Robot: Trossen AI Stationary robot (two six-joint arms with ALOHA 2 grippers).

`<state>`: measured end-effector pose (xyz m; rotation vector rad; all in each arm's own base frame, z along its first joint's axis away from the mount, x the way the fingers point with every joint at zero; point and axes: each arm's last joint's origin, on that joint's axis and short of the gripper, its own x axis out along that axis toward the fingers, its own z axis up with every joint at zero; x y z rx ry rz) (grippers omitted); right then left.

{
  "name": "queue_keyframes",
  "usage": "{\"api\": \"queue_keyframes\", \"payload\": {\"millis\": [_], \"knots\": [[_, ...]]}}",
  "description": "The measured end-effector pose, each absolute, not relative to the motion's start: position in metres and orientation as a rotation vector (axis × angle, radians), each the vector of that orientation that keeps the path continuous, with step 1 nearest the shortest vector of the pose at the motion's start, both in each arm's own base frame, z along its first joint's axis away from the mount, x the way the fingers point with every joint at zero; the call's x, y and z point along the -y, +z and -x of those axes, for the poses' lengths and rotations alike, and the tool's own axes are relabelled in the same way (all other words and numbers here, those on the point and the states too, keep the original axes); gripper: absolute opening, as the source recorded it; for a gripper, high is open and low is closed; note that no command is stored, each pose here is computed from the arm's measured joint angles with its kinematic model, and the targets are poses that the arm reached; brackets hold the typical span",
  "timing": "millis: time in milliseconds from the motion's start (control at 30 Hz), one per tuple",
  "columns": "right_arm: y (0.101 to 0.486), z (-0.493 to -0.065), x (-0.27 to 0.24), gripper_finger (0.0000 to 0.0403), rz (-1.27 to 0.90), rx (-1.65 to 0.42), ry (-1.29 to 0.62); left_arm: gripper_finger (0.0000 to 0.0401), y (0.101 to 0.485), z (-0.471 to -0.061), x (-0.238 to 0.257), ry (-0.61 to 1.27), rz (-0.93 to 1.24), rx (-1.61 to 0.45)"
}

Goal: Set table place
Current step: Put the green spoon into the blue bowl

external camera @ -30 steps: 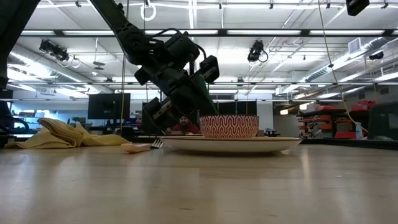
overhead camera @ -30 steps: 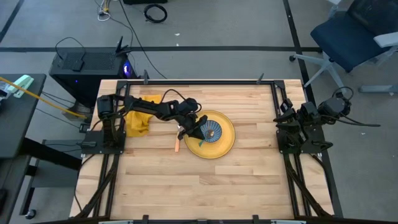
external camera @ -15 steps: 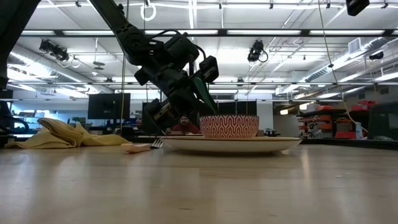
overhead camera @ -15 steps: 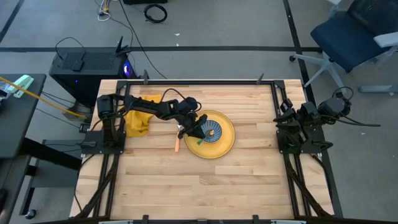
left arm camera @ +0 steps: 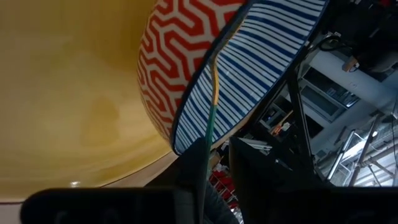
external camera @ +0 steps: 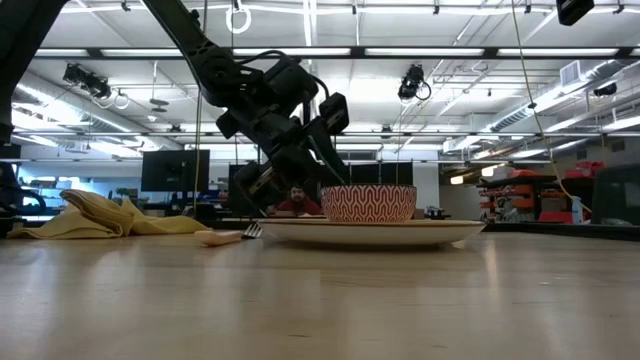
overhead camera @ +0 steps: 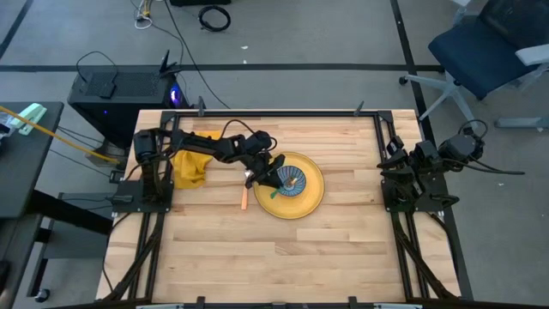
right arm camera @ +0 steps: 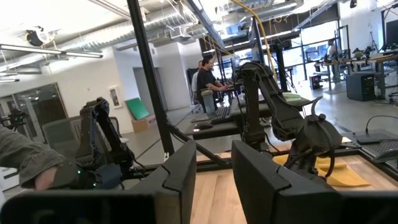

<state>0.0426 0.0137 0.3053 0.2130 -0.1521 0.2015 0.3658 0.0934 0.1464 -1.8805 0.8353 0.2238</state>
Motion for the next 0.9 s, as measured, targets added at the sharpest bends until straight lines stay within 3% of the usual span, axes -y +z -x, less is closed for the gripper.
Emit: {"api": "queue_keyframes", "payload": {"millis": [900], "knots": [[0.3053, -0.0426, -0.0136, 0.0110, -0.213, 0.152, 0.201, 0.0086, 0.1439, -0.3637, -0.0932, 0.223, 1.823, -0.858]]}}
